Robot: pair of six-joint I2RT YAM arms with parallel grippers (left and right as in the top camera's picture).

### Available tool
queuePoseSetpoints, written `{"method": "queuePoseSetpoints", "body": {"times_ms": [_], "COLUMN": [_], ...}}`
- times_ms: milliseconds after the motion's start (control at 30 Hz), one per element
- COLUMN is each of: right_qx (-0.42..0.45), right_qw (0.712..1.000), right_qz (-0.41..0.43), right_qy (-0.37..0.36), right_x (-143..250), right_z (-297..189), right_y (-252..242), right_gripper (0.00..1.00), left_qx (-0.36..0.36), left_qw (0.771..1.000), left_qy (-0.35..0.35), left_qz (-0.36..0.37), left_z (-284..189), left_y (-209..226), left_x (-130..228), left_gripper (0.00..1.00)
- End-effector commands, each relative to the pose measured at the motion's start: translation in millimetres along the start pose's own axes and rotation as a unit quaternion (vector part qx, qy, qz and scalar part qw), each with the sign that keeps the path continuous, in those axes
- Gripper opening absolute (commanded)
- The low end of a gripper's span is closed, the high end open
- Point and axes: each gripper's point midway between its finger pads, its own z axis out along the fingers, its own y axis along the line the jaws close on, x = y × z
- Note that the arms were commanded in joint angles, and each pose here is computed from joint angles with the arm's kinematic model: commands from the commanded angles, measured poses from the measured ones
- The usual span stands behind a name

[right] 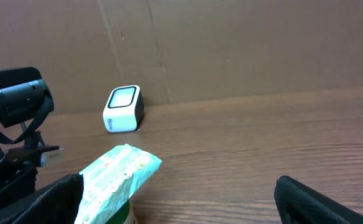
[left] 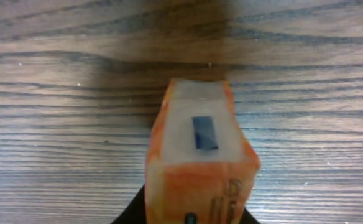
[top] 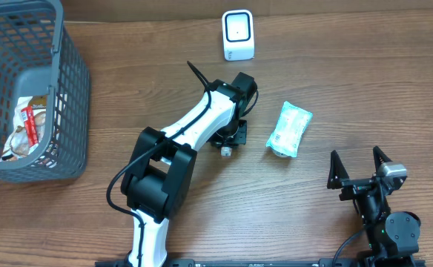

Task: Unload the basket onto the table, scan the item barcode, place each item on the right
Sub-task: 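Place the small orange pack on the table and release it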

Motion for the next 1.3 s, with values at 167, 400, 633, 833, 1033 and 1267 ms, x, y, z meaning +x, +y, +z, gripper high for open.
{"method": "queuePoseSetpoints", "body": {"times_ms": [167,400,633,833,1033,1267], "right_qx": [0.005,0.005,0.005,0.005,0.005,0.005], "right_qw": [1.000,1.000,1.000,1.000,1.000,1.000], "right_qz": [-0.002,-0.002,-0.002,-0.002,-0.002,-0.002], "right_qy": [0.000,0.000,0.000,0.000,0.000,0.000], "right_x": [3,3,3,3,3,3], "right_z": [1,1,1,1,1,1], "right_y": [-2,-2,-2,-2,-2,-2], "right_gripper": [1.00,1.00,1.00,1.00,1.00,1.00], "left_qx": [-0.013,0.002,0.004,0.008,0.075,0.251], "left_qw": [1.000,1.000,0.999,0.999,0.992,0.954], "left_qy": [0.000,-0.028,-0.033,-0.040,-0.097,-0.110], "left_qz": [-0.008,-0.010,-0.005,-0.023,-0.003,0.124], "left_z": [5,5,4,-24,-103,-159], "left_y": [6,-1,-2,8,1,-56], "left_x": [1,-13,-16,-32,-64,-54], "left_gripper": [0.58,0.34,0.70,0.68,0.71,0.78]}}
